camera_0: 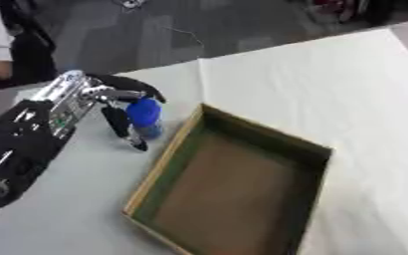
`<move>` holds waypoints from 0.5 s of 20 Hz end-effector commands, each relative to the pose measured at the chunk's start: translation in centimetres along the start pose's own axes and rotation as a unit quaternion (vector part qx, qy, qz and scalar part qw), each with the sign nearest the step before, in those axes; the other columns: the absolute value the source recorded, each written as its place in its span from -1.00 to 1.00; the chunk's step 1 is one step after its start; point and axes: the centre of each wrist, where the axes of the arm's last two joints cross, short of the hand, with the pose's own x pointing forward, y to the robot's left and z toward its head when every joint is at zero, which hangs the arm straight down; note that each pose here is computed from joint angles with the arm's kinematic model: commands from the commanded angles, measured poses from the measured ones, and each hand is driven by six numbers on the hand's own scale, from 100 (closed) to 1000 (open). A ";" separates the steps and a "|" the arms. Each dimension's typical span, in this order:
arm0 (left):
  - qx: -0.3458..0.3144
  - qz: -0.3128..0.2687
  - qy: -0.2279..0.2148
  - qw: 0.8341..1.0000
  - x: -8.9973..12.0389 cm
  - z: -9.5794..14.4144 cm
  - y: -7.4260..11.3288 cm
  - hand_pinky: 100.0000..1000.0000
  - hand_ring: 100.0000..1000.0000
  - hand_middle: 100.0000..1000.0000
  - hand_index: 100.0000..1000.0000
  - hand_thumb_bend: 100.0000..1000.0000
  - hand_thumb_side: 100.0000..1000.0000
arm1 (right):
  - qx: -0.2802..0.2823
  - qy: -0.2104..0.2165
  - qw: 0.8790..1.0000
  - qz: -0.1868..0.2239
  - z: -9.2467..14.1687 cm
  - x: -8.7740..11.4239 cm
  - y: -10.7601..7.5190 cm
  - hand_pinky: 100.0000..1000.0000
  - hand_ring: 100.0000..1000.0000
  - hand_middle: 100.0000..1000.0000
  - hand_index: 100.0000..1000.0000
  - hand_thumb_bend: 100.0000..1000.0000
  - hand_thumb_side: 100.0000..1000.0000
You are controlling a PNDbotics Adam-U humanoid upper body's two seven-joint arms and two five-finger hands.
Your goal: Pick up objects on the table and place them in the box.
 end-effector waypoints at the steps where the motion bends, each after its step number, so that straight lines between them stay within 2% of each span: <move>1: -0.001 -0.008 0.021 1.000 -0.8 0.7 0.4 0.38 0.64 0.93 0.94 0.21 -0.50 | 0.127 -0.102 0.984 0.070 -0.7 0.3 0.0 -1.00 -0.27 -0.25 -0.40 -1.00 0.64; 8: 0.020 -0.005 0.027 0.999 -0.9 0.7 0.2 0.09 0.42 0.78 0.76 0.01 -0.51 | 0.131 -0.102 0.983 0.072 -0.7 0.1 0.2 -1.00 -0.27 -0.25 -0.40 -1.00 0.64; 10: 0.030 -0.003 0.026 0.999 -0.9 0.7 0.1 -0.06 0.27 0.66 0.62 -0.20 -0.46 | 0.132 -0.102 0.983 0.072 -0.7 0.1 0.2 -1.00 -0.27 -0.25 -0.40 -1.00 0.64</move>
